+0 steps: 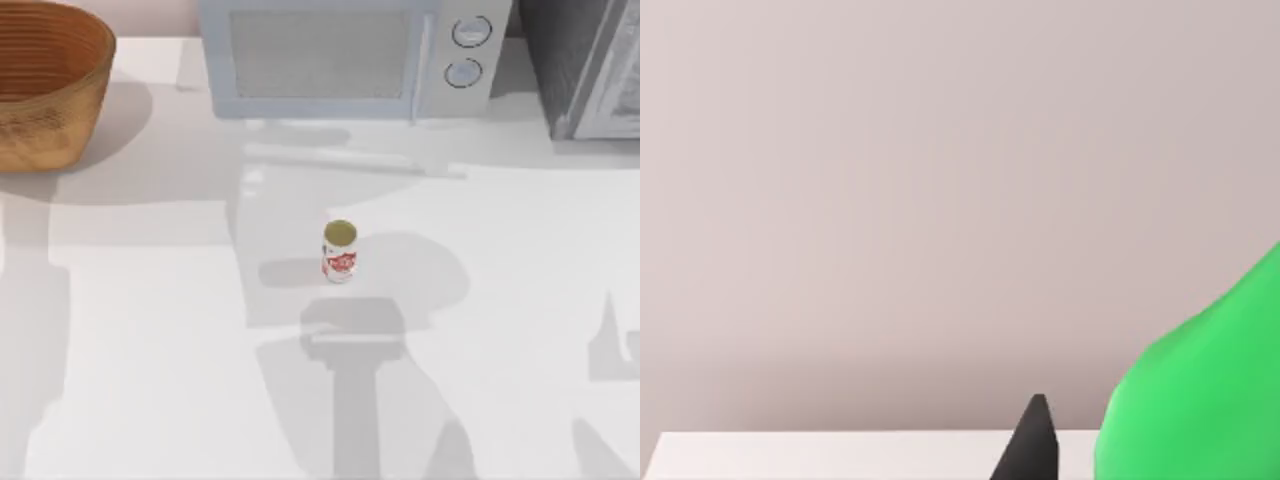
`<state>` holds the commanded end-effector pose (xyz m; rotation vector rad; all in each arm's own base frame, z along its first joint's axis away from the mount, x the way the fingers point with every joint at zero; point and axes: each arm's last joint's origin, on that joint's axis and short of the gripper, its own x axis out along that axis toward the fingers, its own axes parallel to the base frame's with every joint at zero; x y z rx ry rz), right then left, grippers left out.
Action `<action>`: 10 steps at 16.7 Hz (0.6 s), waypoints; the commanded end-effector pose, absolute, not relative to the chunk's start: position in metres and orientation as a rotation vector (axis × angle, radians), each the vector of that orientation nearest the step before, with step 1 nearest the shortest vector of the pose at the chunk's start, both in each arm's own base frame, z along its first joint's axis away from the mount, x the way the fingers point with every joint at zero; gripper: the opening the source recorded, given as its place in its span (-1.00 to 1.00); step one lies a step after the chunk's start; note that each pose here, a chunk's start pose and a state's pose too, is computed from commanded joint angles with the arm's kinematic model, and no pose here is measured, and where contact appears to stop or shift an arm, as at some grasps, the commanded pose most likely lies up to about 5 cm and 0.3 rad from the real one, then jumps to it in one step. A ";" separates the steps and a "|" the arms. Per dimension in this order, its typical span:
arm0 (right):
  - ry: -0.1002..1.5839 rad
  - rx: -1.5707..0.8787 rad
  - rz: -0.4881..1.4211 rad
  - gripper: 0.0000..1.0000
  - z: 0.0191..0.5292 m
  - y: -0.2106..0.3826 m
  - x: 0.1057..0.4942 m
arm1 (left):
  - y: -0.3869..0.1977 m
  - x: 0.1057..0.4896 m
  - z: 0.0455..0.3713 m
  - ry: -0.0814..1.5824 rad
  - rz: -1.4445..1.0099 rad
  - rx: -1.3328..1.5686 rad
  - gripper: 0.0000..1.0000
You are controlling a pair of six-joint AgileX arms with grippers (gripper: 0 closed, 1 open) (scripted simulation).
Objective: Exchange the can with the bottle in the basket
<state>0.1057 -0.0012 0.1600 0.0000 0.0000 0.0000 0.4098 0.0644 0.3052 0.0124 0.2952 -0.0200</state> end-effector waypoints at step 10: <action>0.000 0.000 0.000 1.00 0.160 -0.001 0.106 | 0.064 0.438 0.275 0.299 -0.018 0.008 -0.70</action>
